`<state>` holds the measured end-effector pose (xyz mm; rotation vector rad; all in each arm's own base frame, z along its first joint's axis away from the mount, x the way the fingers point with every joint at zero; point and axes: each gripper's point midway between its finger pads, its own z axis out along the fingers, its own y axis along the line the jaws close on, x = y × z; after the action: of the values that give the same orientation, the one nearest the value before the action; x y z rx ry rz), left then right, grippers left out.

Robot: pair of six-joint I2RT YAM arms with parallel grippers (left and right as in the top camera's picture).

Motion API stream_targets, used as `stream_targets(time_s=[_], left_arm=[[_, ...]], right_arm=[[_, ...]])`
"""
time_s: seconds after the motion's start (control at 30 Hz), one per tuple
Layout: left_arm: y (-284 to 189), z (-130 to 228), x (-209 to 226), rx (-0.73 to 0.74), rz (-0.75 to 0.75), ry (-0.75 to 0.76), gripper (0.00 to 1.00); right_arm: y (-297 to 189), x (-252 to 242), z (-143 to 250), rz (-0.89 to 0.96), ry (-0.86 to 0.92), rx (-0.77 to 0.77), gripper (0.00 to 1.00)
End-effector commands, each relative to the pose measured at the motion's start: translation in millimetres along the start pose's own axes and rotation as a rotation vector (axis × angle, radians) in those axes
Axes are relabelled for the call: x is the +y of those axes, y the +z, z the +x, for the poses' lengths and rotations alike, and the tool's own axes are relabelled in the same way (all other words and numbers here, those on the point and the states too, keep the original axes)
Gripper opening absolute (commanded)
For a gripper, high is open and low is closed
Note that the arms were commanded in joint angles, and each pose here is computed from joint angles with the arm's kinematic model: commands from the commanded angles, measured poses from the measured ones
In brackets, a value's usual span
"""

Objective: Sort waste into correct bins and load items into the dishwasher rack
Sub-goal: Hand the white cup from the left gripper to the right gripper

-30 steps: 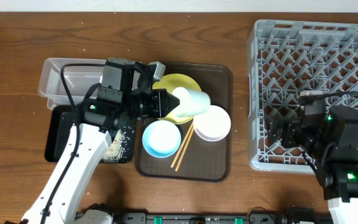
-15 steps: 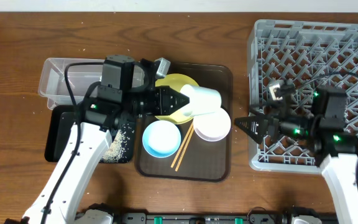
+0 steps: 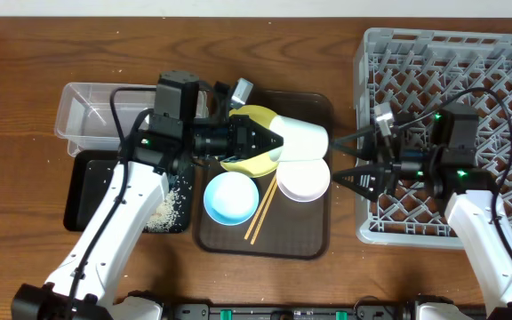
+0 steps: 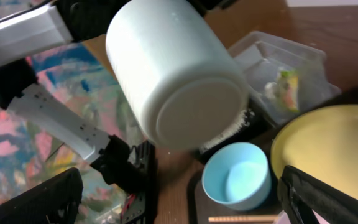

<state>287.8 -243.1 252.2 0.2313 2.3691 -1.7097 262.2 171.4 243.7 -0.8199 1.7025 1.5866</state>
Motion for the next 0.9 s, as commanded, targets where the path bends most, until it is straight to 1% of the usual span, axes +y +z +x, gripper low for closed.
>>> stream_targets(time_s=[0.0, 0.2, 0.7, 0.87], left_arm=[[7.4, 8.9, -16.6, 0.054, 0.067, 0.006, 0.06], [17.8, 16.8, -25.2, 0.085, 0.084, 0.024, 0.06], [20.0, 16.7, -23.6, 0.079, 0.07, 0.025, 0.06], [20.3, 15.0, -21.7, 0.07, 0.059, 0.025, 0.06]], right_arm=[[6.7, 9.8, -2.3, -0.059, -0.029, 0.01, 0.99], [8.8, 13.5, -10.4, -0.08, -0.071, 0.01, 0.99], [28.2, 32.5, -24.5, -0.152, -0.119, 0.047, 0.99], [28.8, 34.2, -27.6, -0.154, -0.128, 0.047, 0.94]])
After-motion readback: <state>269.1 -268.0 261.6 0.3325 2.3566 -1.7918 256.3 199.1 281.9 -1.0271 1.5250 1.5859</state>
